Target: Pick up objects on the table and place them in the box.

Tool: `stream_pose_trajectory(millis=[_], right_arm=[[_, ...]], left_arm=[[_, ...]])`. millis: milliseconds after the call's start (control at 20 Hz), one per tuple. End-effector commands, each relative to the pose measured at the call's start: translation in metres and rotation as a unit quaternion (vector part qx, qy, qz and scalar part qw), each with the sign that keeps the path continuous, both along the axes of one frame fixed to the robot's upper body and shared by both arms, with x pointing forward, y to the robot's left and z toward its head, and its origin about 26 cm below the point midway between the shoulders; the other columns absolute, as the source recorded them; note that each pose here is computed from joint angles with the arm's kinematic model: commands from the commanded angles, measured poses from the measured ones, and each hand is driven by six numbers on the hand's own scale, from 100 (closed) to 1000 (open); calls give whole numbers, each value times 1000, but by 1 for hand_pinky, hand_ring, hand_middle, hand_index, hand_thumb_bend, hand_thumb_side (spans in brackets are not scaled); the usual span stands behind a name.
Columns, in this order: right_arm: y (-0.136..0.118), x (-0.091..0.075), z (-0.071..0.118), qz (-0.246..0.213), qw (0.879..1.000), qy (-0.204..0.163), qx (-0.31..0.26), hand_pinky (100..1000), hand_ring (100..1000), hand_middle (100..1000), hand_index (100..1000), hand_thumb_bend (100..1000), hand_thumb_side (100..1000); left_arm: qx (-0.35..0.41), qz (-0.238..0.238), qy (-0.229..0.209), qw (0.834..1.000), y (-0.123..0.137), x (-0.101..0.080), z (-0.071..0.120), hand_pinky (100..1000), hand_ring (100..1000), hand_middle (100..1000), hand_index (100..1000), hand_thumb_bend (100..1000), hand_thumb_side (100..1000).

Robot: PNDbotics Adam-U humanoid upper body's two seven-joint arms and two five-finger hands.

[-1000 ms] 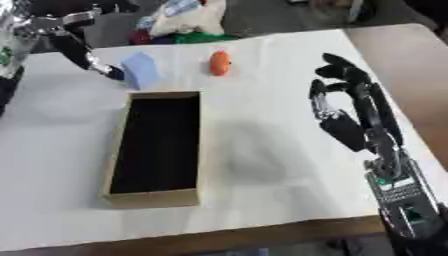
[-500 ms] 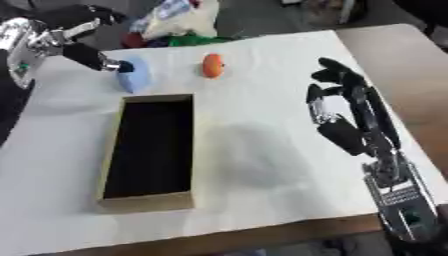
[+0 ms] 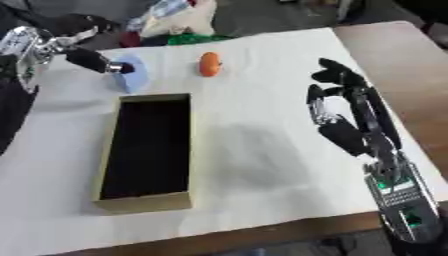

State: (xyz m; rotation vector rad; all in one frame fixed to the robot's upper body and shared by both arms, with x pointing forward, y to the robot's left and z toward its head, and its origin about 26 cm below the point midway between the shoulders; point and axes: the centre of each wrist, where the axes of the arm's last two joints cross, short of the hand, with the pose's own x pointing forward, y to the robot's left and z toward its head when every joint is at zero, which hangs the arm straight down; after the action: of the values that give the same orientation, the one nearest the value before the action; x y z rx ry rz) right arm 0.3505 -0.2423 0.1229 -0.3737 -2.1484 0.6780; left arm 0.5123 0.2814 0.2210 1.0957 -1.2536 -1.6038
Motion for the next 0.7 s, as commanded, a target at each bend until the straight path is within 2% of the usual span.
stream_pose_trajectory(millis=[50, 450, 700], right_arm=[[-3, 2, 9, 3, 1000, -12, -4, 705, 813, 719, 922, 100, 662], [-3, 2, 10, 4, 1000, -13, -2, 705, 813, 718, 921, 100, 666], [-2, 3, 11, 7, 1000, -14, -1, 704, 813, 718, 922, 100, 669]], left_arm=[[2, 12, -12, 1000, 5, 1, 14, 869, 832, 842, 1000, 673, 878], [-3, 31, -8, 999, 7, 1, -3, 863, 822, 836, 1000, 669, 865], [-15, 51, -19, 998, 10, 1, -10, 851, 807, 819, 1000, 630, 853]])
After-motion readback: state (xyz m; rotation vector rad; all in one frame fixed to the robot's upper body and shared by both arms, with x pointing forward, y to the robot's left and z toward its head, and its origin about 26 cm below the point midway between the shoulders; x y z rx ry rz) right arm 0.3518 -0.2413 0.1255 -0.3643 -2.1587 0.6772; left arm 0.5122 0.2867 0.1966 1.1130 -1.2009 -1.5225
